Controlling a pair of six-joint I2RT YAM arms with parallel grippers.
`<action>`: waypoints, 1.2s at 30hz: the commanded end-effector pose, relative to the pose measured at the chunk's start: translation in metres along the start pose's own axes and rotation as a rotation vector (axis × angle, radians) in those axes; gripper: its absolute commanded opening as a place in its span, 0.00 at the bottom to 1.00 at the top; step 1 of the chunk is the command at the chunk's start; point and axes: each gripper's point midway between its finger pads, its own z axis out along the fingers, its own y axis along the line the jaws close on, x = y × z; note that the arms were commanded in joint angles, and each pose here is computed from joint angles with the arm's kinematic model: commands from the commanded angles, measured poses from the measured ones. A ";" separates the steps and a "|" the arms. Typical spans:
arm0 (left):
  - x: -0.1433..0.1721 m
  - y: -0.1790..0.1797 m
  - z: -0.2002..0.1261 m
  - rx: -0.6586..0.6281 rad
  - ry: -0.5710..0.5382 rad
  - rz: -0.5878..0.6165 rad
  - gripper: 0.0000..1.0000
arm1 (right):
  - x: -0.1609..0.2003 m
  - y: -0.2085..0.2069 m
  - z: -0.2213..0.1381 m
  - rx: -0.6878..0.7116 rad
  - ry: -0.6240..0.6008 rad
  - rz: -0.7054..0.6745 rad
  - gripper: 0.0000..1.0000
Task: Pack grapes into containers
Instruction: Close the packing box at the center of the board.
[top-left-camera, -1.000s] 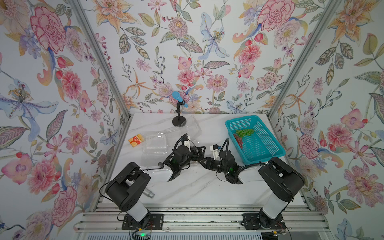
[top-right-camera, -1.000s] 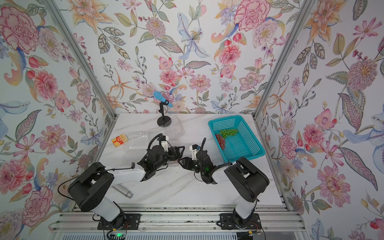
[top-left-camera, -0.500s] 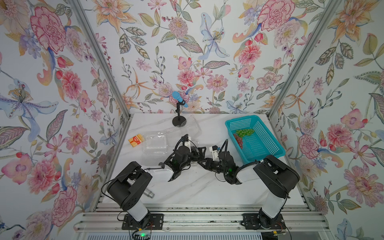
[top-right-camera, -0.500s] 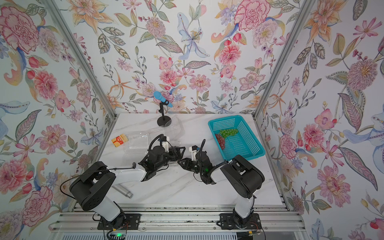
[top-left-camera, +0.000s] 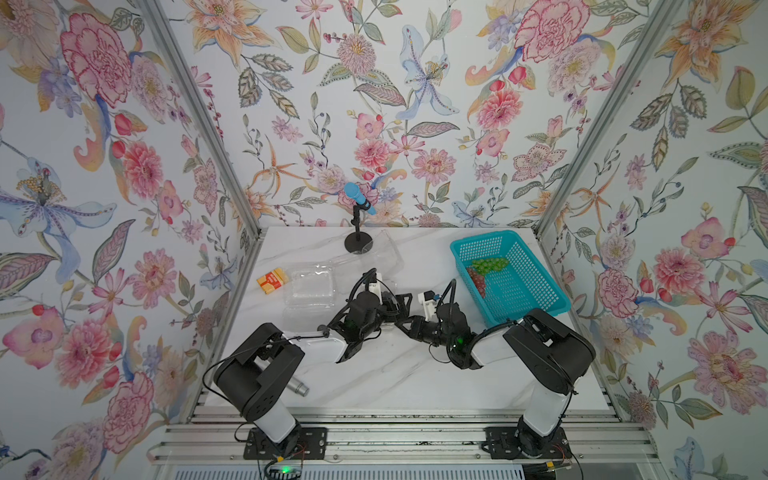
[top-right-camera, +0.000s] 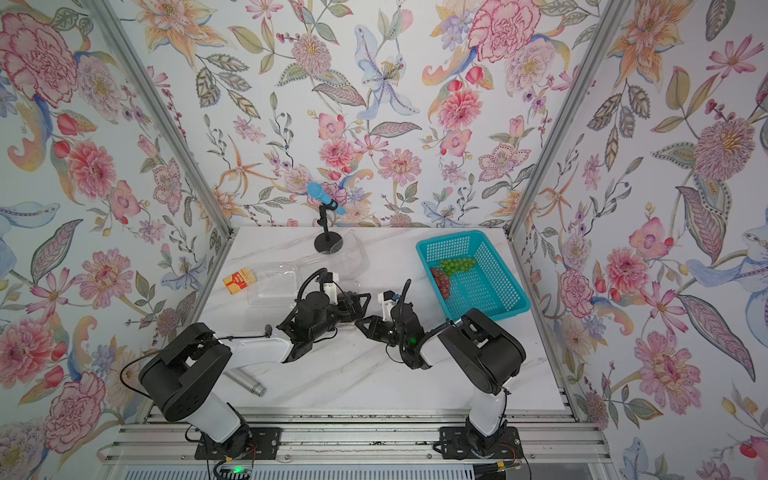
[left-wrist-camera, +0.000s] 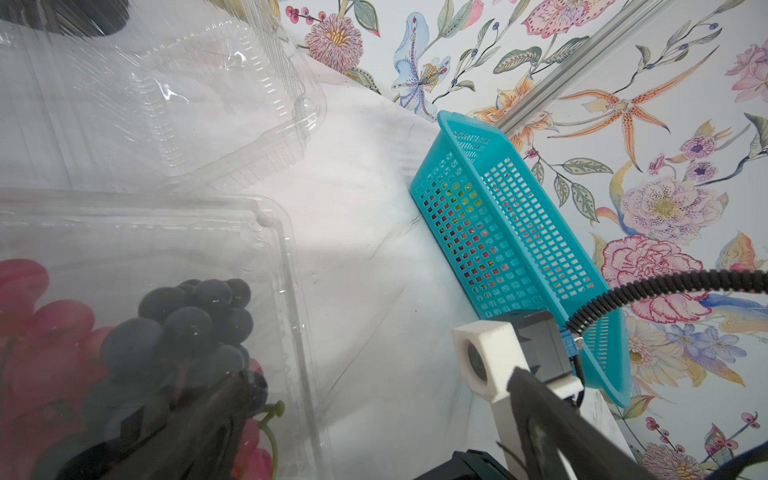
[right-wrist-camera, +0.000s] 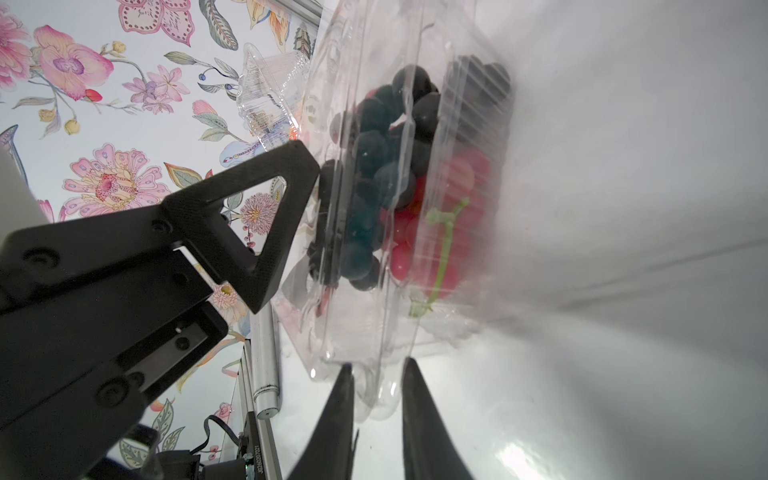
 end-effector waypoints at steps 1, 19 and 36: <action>0.005 0.001 0.001 -0.007 -0.004 -0.015 1.00 | -0.001 0.004 0.006 -0.020 -0.006 0.004 0.18; 0.007 0.005 -0.001 -0.017 -0.004 -0.016 1.00 | 0.006 0.003 0.011 -0.025 0.007 0.015 0.16; 0.008 0.007 0.000 -0.021 -0.004 -0.016 1.00 | 0.009 -0.003 0.016 -0.016 0.003 0.029 0.15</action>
